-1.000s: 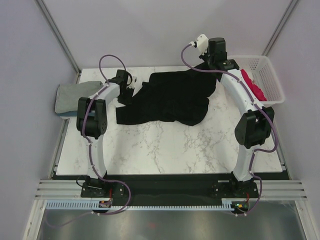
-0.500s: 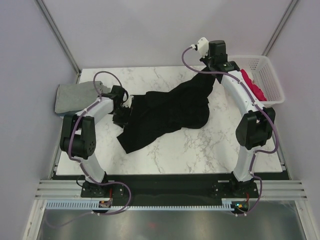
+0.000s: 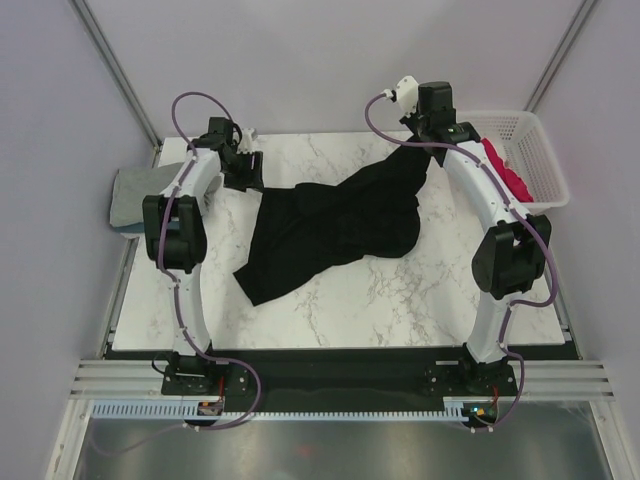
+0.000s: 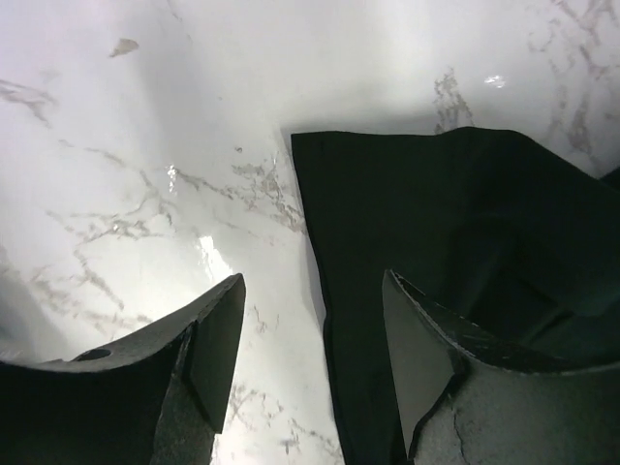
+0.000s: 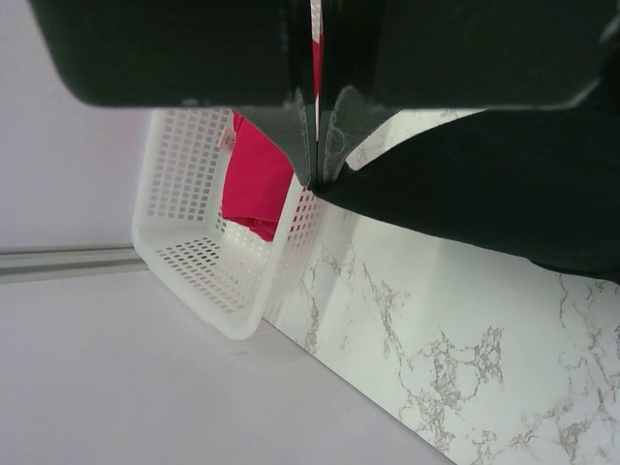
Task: Fold and stack the t-shirts
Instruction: Flatten the tshirt out
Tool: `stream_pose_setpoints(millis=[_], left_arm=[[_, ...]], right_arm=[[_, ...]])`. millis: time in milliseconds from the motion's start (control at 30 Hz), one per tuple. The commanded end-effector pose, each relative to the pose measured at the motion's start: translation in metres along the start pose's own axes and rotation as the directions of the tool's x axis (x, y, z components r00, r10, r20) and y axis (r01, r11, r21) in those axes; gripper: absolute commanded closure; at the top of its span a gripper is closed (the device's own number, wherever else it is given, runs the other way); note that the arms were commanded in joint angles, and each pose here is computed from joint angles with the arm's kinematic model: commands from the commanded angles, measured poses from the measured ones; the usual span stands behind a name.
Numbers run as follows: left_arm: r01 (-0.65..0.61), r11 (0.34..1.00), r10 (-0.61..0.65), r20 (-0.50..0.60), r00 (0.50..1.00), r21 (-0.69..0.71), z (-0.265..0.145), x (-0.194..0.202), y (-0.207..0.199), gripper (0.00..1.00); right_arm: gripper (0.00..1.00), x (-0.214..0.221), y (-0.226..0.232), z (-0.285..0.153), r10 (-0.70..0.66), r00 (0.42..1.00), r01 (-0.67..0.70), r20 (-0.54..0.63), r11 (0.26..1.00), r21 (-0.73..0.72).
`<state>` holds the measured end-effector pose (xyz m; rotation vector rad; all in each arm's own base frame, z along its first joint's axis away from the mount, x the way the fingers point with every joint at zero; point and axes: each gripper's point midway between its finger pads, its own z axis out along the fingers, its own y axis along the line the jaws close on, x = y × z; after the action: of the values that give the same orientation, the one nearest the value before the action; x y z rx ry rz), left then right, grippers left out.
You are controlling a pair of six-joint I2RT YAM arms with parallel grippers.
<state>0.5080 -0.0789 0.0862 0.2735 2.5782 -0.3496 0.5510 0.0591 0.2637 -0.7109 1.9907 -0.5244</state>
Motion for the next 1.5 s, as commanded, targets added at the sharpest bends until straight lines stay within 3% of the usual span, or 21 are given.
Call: stream_pose_setpoints(millis=[0,767,900,1133,1267,1367,1467], left_arm=[[-0.051,0.995,0.048,0.031,0.998,0.089,0.011,-0.016,-0.010,0.34],[-0.080,0.994,0.078,0.029,0.997,0.075,0.077,-0.022,0.005,0.41],[-0.091,0.991,0.090,0.021,0.996,0.093,0.083,-0.019,0.001,0.54],[-0.098,0.989,0.098,0.007,0.995,0.115,0.087,-0.014,-0.007,0.65],[-0.105,0.987,0.105,0.004,0.994,0.120,0.088,-0.013,-0.009,0.79],[-0.108,0.988,0.109,0.004,0.994,0.112,0.085,-0.014,-0.008,0.98],[-0.107,0.989,0.104,0.029,0.994,0.105,0.067,-0.023,-0.007,0.98]], right_arm=[[1.00,-0.010,-0.016,-0.018,0.033,0.999,-0.034,0.040,0.999,0.030],[1.00,0.001,-0.014,-0.015,0.001,1.000,-0.001,0.001,0.999,0.040],[1.00,0.001,-0.014,-0.014,-0.002,1.000,0.002,0.002,0.999,0.042],[1.00,0.001,-0.014,-0.013,-0.004,1.000,0.005,-0.003,0.999,0.047],[1.00,0.003,-0.013,-0.011,-0.007,1.000,0.007,-0.007,0.999,0.046],[1.00,0.003,-0.013,-0.011,-0.006,1.000,0.006,-0.008,0.999,0.048],[1.00,0.003,-0.015,-0.012,-0.008,1.000,0.009,-0.009,0.998,0.056]])
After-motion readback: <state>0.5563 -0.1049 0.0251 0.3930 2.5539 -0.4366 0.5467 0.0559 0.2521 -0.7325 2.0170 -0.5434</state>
